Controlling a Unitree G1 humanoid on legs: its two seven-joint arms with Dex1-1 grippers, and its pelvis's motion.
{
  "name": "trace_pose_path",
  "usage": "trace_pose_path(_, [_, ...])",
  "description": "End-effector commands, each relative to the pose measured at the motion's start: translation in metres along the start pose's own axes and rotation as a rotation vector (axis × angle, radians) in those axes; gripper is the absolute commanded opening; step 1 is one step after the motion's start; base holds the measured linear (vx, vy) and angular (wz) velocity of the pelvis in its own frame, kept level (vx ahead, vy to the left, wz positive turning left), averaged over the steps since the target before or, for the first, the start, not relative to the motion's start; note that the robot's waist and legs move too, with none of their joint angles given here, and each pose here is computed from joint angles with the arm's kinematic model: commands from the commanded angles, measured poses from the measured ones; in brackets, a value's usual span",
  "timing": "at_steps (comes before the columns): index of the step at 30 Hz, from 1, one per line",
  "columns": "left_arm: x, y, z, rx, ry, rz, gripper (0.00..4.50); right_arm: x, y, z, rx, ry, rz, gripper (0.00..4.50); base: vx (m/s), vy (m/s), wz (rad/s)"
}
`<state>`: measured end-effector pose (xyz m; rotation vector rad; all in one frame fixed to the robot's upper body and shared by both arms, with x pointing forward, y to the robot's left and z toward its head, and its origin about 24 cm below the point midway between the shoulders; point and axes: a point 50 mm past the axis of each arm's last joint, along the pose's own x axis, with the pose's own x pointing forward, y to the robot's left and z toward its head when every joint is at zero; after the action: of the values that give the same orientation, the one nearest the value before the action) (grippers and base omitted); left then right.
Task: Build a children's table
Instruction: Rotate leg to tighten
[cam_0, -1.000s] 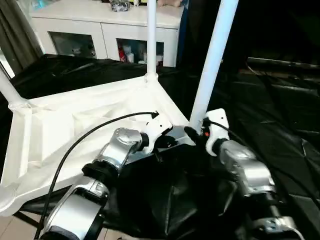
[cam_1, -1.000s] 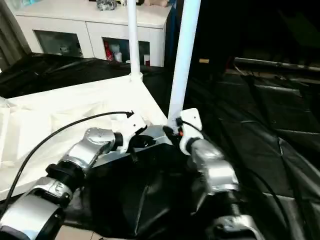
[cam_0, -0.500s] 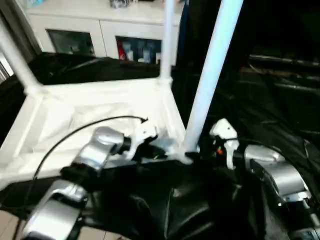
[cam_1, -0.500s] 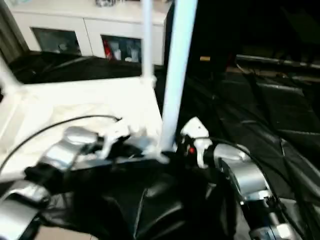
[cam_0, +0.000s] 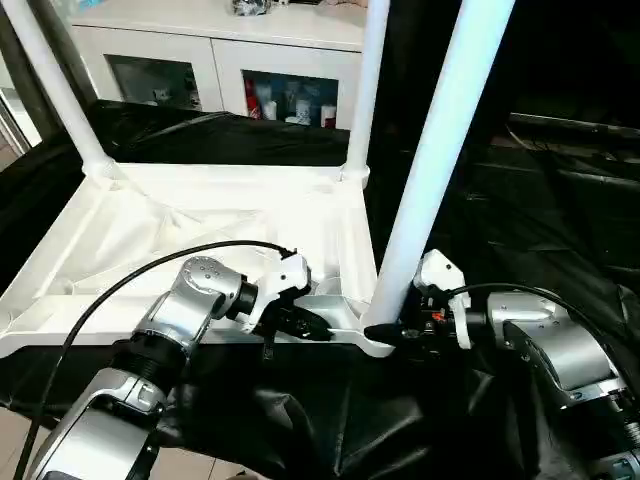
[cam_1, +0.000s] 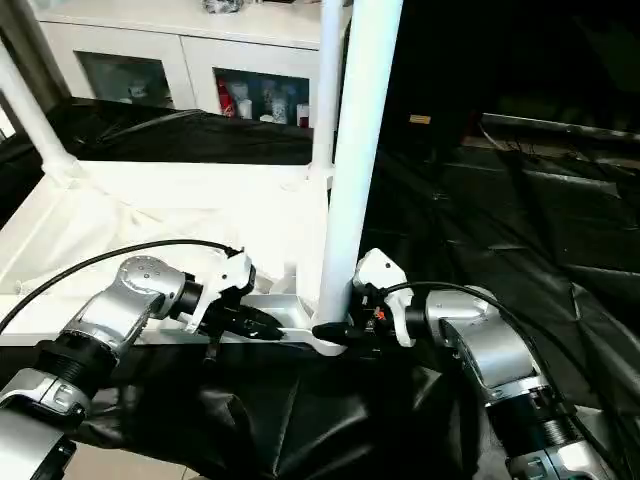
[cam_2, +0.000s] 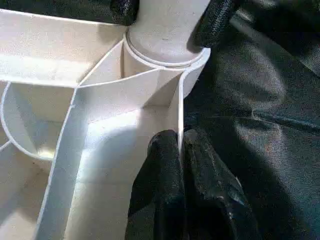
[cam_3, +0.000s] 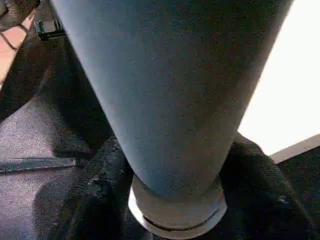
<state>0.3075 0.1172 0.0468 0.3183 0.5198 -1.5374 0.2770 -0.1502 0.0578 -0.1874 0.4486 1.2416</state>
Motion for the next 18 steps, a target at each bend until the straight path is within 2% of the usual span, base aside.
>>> trace_pose_path(1, [0.007, -0.001, 0.005, 0.019, -0.016, -0.005, 0.00, 0.011, 0.009, -0.001, 0.023, -0.008, 0.072, 2.11, 0.000, 0.000, 0.00])
trace_pose_path(6, [0.007, 0.004, 0.006, -0.008, -0.031, 0.071, 0.00, 0.014, 0.009, -0.005, 0.059, -0.031, 0.020, 2.04, 0.000, 0.000, 0.00])
trace_pose_path(9, [0.015, 0.016, 0.009, -0.028, -0.045, 0.243, 0.00, 0.024, -0.006, -0.015, 0.138, -0.047, -0.246, 2.02, 0.000, 0.000, 0.00])
trace_pose_path(10, [0.023, 0.024, 0.013, -0.049, -0.054, 0.362, 0.00, 0.033, -0.017, -0.022, 0.247, -0.052, -0.454, 2.00, 0.000, 0.000, 0.00])
trace_pose_path(11, [0.023, 0.024, 0.013, -0.049, -0.054, 0.362, 0.00, 0.033, -0.017, -0.022, 0.247, -0.052, -0.454, 2.00, 0.000, 0.000, 0.00])
trace_pose_path(13, [0.035, 0.031, 0.023, -0.083, -0.089, 0.466, 0.00, 0.044, -0.026, -0.027, 0.349, -0.038, -0.676, 1.98, 0.000, 0.000, 0.00])
trace_pose_path(18, [0.051, 0.031, 0.035, -0.093, -0.125, 0.479, 0.00, 0.057, -0.027, -0.021, 0.368, -0.046, -0.764, 1.97, 0.000, 0.000, 0.00])
